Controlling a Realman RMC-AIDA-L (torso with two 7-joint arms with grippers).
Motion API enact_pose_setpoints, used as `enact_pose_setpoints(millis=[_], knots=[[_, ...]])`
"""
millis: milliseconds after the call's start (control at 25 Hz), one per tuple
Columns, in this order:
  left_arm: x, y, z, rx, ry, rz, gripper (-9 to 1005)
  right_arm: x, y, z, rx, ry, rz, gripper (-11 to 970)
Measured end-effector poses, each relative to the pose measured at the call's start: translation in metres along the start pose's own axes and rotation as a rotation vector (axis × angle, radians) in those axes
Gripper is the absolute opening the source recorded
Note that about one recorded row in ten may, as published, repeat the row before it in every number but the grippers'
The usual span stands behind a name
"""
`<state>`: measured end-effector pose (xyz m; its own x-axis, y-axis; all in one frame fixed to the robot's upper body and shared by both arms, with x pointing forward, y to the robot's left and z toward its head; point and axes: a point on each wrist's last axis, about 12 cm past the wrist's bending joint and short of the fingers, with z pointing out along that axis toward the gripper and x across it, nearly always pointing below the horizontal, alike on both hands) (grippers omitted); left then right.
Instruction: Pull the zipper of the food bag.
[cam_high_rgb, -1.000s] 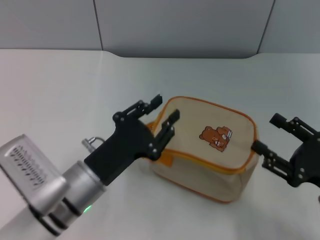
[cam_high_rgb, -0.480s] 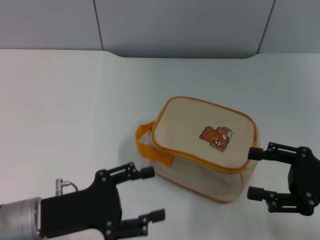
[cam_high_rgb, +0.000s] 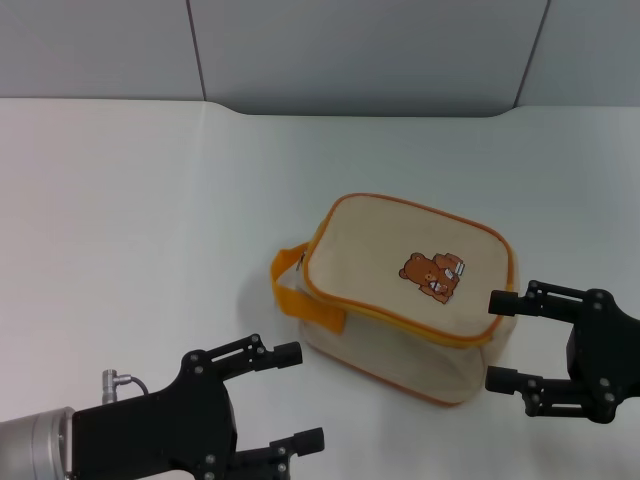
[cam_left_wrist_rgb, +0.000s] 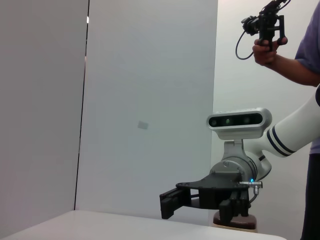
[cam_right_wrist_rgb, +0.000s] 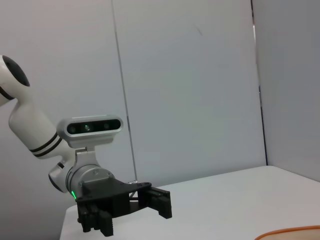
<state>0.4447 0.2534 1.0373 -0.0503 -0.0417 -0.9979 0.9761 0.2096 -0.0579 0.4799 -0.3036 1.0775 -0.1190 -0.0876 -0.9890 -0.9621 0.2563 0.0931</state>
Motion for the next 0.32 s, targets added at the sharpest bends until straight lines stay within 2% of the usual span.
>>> enact_pose_setpoints(millis=[320], knots=[[0.0005,-0.0002,0.0020,-0.002,-0.002,0.007,768,0.0008,0.0001,-0.0007,0.023,-0.012,-0.004,779]])
